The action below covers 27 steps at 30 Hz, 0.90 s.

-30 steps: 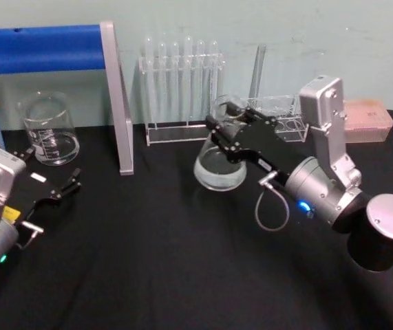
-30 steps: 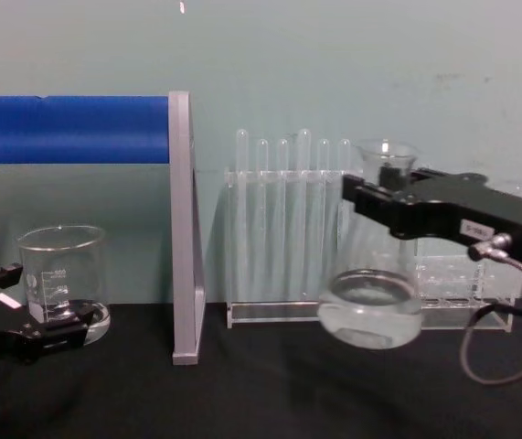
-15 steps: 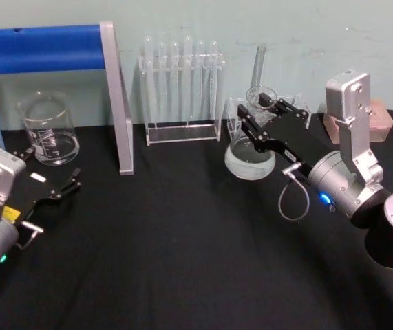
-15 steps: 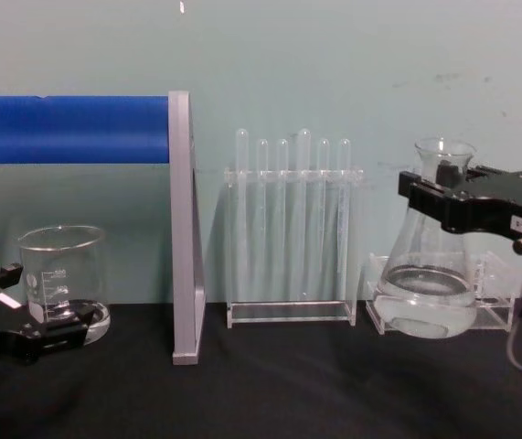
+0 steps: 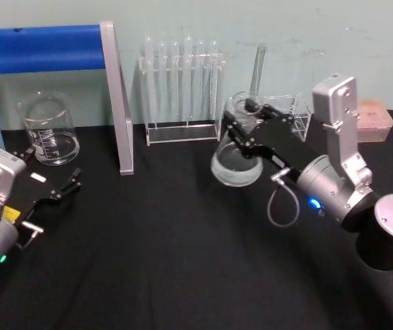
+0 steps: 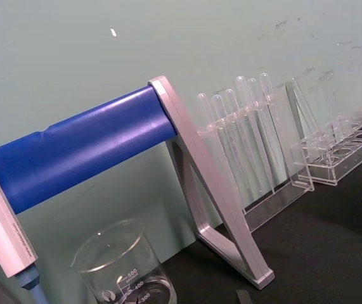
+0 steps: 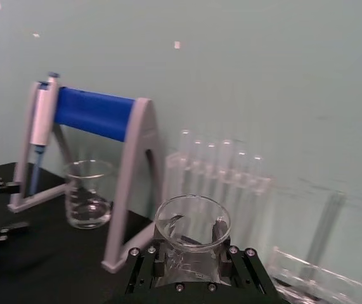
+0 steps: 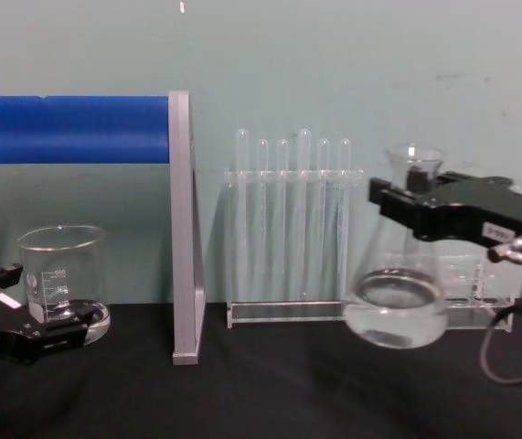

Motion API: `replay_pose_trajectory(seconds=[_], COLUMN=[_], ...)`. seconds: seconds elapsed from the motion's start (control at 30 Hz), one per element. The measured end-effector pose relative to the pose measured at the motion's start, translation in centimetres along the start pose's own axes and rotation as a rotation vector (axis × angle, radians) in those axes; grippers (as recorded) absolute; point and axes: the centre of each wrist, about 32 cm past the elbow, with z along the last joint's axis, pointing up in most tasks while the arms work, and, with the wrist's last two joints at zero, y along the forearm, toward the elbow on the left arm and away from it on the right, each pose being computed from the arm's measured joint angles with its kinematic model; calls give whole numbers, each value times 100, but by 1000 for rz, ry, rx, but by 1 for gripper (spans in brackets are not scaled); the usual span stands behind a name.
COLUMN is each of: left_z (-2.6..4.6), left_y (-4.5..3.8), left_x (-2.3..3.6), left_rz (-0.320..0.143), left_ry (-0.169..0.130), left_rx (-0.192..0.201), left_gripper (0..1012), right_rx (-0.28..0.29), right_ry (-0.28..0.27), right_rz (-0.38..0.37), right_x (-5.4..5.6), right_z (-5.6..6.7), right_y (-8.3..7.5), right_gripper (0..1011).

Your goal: Grasp the erlenmeyer flask with one hand, shake it three times, then place it back.

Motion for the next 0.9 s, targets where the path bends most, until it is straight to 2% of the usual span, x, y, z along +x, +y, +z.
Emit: replay_pose_trajectory(seconds=[0.43,0.9], left_z=[0,0], left_y=[0,0], left_x=[0,0], left_rz=[0,0], left_ry=[0,0], left_rx=[0,0], left_gripper=[1001,1001], right_rx=[13,29], right_ry=[23,50], right_rz=[177,337], right_x=[-287,-517], right_z=[34,61], right_y=[96,141], right_gripper=[450,450])
